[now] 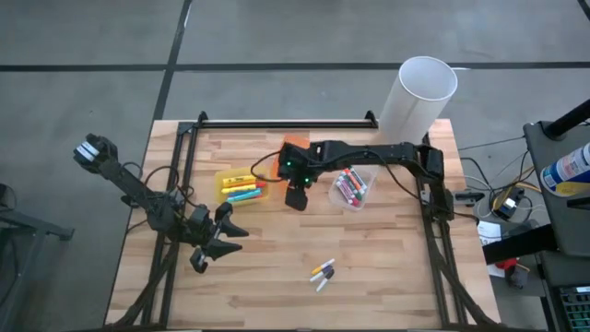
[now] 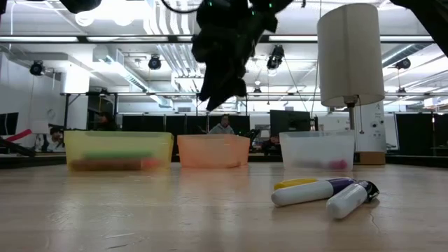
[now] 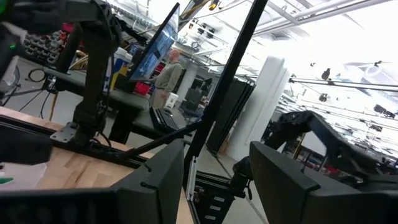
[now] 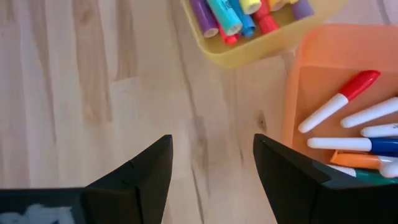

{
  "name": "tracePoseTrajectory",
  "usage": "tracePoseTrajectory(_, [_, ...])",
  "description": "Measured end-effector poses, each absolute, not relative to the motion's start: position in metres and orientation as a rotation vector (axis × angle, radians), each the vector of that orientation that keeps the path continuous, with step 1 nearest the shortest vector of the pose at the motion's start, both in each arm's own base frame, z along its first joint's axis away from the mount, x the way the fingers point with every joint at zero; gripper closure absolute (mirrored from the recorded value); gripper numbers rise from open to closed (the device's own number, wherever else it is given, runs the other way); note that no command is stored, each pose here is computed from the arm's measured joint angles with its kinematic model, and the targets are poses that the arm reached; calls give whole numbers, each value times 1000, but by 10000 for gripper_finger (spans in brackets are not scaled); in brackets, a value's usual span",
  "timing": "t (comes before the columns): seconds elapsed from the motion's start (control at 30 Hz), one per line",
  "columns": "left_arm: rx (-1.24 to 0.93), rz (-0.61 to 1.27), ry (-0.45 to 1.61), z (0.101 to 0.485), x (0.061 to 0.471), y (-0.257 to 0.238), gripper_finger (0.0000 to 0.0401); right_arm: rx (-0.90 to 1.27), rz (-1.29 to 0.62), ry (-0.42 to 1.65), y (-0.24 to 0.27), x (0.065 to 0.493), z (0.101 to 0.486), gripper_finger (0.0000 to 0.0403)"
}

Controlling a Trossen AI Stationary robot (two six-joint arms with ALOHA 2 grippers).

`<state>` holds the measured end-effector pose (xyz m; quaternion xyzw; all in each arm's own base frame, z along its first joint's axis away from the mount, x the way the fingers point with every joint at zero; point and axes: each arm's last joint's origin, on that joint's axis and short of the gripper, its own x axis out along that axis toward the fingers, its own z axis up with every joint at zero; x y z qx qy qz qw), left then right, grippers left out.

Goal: Pick & Place Markers
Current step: Put the yellow pen into the orange bin

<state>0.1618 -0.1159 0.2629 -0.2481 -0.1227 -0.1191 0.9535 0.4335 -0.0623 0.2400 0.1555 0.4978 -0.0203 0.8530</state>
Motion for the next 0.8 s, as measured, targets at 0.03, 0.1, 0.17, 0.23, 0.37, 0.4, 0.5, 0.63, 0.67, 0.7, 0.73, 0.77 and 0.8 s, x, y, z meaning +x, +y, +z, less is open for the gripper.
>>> tracePoseTrajectory(0.03, [-503,-242,-250,263,162,-116,222,317,-43,1055,-58,434,244,188])
tracePoseTrajectory(0.1, [-503,-242,-250,263,162,-116,222,303,-29,1069,-48,434,251,188])
tracePoseTrajectory(0.17, [-503,-242,-250,263,162,-116,222,289,-6,1085,-36,434,257,188])
tracePoseTrajectory(0.23, [-503,-242,-250,263,162,-116,222,275,19,1103,-23,434,259,188])
tracePoseTrajectory(0.37, [-502,-241,-249,262,162,-116,222,271,49,1140,-1,432,256,187])
tracePoseTrajectory(0.4, [-501,-241,-248,262,162,-116,222,268,57,1146,5,432,255,187])
tracePoseTrajectory(0.5, [-496,-240,-247,262,162,-116,222,250,83,1160,20,430,253,188])
tracePoseTrajectory(0.63, [-496,-240,-247,262,162,-116,222,248,105,1175,35,429,250,188])
tracePoseTrajectory(0.67, [-495,-240,-247,262,162,-116,222,246,108,1176,38,428,250,188])
tracePoseTrajectory(0.7, [-496,-240,-247,262,162,-116,222,244,112,1177,40,428,250,188])
tracePoseTrajectory(0.73, [-495,-240,-247,262,162,-116,222,240,114,1178,42,428,250,188])
tracePoseTrajectory(0.77, [-494,-239,-247,261,162,-116,222,237,117,1178,44,428,250,188])
tracePoseTrajectory(0.8, [-493,-239,-243,261,162,-116,222,237,120,1179,46,428,250,188])
